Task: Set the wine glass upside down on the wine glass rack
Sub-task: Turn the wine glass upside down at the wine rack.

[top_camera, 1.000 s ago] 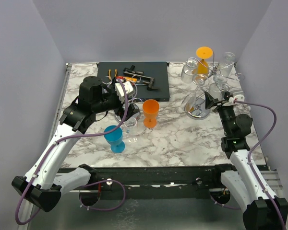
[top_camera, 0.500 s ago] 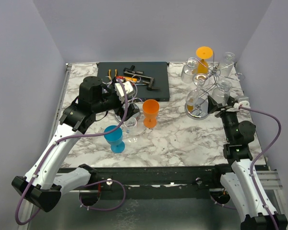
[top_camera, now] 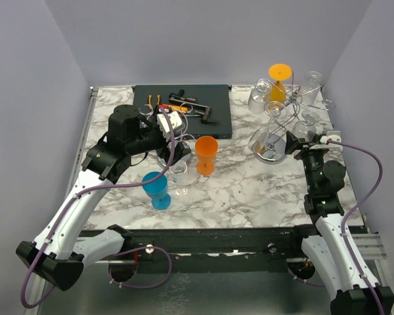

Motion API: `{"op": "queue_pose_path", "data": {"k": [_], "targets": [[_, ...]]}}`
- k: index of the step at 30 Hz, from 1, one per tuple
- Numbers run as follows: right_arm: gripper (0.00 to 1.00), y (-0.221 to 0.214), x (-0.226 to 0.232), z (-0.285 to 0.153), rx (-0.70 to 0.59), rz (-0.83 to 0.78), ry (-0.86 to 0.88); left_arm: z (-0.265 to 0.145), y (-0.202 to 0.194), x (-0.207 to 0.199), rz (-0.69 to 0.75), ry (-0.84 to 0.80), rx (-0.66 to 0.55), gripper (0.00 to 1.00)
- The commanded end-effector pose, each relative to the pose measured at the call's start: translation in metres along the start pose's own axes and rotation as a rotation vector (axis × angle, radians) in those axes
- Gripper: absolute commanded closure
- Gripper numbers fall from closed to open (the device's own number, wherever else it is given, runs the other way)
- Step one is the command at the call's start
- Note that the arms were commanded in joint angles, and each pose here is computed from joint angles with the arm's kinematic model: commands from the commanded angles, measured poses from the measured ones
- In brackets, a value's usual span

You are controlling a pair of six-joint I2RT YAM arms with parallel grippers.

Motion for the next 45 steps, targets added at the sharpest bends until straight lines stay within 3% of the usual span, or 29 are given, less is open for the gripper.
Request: {"op": "queue_pose_path", "data": {"k": [1, 3, 4, 13, 16, 20, 26, 32, 39, 45], "targets": [[0.76, 0.002, -0.003, 0.006, 0.015, 0.029, -0.034, -0.002, 0.007, -0.003, 0.020, -0.014, -0.037, 0.01], [0.49, 0.001, -0.004, 0.007, 0.027, 0.037, -0.047, -0.002, 0.007, -0.003, 0.019, -0.014, -0.037, 0.01], [0.42, 0.000, -0.004, 0.007, 0.031, 0.039, -0.048, -0.001, 0.007, -0.002, 0.021, -0.014, -0.036, 0.01], [0.08, -0.001, -0.006, 0.006, 0.102, 0.043, -0.081, -0.001, 0.010, -0.001, 0.021, -0.013, -0.044, 0.01], [0.02, 0.006, -0.004, 0.000, 0.109, 0.048, -0.092, -0.002, 0.011, -0.001, 0.020, -0.011, -0.044, 0.01], [0.00, 0.034, 0.009, -0.014, 0.095, 0.051, -0.047, -0.003, 0.011, -0.001, 0.015, -0.011, -0.045, 0.01], [0.00, 0.064, 0.031, -0.043, 0.223, 0.049, 0.019, -0.003, 0.014, -0.003, -0.005, -0.016, -0.054, 0.01], [0.00, 0.102, 0.047, -0.043, 0.275, 0.073, 0.026, -0.004, 0.016, -0.005, -0.026, -0.024, -0.064, 0.01], [0.05, 0.152, 0.065, 0.007, 0.259, 0.085, 0.028, -0.008, 0.020, -0.005, -0.038, -0.014, -0.070, 0.01], [0.24, 0.148, 0.058, 0.089, 0.383, 0.080, -0.082, -0.009, 0.020, -0.004, -0.044, -0.008, -0.062, 0.01]]}}
Point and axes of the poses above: each gripper's point midway between its finger pads, its own z axis out along the fingers, its own x axis along the line the jaws close on, y = z × x, the point moved 3 cm from there along -z, back along the fingers, and after that the axes turned 15 degrees about z, right-handed, at the moved point
